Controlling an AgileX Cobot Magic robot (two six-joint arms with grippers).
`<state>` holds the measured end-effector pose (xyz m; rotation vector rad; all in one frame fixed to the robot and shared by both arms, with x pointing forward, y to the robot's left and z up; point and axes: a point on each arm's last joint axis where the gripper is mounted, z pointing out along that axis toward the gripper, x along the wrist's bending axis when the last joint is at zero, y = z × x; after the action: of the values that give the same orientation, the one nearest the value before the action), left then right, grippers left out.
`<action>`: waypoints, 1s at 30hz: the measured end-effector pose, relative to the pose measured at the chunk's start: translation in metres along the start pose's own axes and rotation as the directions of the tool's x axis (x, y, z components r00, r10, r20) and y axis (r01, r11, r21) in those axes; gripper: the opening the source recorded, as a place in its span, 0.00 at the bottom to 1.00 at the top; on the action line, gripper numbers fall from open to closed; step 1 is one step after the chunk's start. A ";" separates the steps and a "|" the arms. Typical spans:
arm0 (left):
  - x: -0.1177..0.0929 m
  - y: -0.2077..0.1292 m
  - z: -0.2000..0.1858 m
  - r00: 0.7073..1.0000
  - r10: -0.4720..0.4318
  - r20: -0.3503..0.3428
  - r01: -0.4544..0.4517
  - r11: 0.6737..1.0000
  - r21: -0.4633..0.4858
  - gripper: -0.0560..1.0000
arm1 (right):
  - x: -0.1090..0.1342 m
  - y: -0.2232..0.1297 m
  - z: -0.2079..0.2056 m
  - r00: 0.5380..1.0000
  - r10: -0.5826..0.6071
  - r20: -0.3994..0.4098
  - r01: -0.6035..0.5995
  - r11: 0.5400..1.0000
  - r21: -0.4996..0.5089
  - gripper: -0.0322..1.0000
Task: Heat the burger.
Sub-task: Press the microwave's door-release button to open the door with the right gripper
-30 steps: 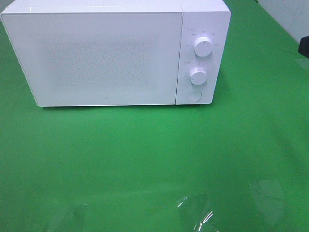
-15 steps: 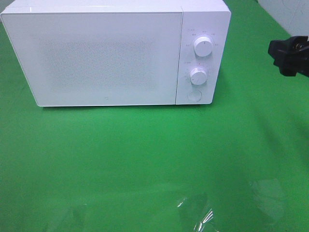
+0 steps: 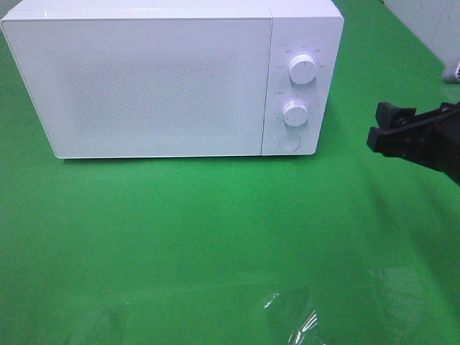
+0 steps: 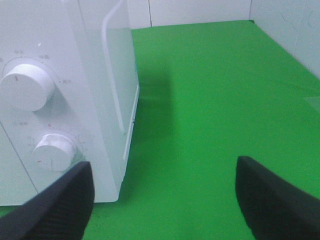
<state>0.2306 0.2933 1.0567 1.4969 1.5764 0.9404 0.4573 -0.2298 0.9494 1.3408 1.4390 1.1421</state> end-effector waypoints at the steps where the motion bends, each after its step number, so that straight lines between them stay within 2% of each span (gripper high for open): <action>1: 0.000 0.000 0.000 1.000 0.000 0.000 0.000 1.000 0.000 0.97 | 0.000 0.000 0.000 1.000 0.000 0.000 0.000 1.000 0.000 0.77; 15: 0.000 0.000 0.000 1.000 0.000 0.000 0.000 1.000 0.000 0.97 | 0.053 -0.029 -0.003 1.000 -0.023 -0.021 0.024 0.999 0.036 0.77; 18: 0.000 0.000 0.000 1.000 0.000 0.000 0.000 1.000 0.000 0.97 | 0.070 -0.032 0.000 0.997 -0.046 -0.060 0.049 0.998 0.039 0.77; 22: 0.000 0.000 0.000 1.000 0.000 0.000 0.000 1.000 0.000 0.97 | 0.077 -0.031 0.002 0.996 -0.042 -0.074 0.044 0.998 0.035 0.77; 26: 0.000 0.000 0.000 1.000 0.000 0.000 0.000 1.000 0.000 0.97 | 0.081 -0.030 0.006 0.997 0.039 -0.069 -0.036 0.999 0.040 0.75; 27: 0.000 0.000 0.000 1.000 0.000 0.000 0.000 1.000 0.000 0.97 | 0.081 -0.030 0.007 0.992 0.112 -0.065 -0.110 0.993 0.044 0.74; 28: 0.000 0.000 0.000 1.000 0.000 0.000 0.000 1.000 0.000 0.97 | 0.081 -0.030 0.007 0.992 0.112 -0.065 -0.110 0.993 0.044 0.74; 29: 0.000 0.000 0.000 1.000 0.000 0.000 0.000 1.000 0.000 0.97 | 0.081 -0.029 0.007 0.985 0.163 -0.061 -0.161 0.986 0.046 0.73; 30: 0.000 0.000 0.000 1.000 0.000 0.000 0.000 1.000 0.000 0.97 | 0.081 -0.029 0.007 0.963 0.265 -0.056 -0.262 0.964 0.052 0.71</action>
<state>0.2306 0.2933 1.0567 1.4969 1.5764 0.9404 0.4510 -0.1486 0.9198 1.5756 1.3643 1.3402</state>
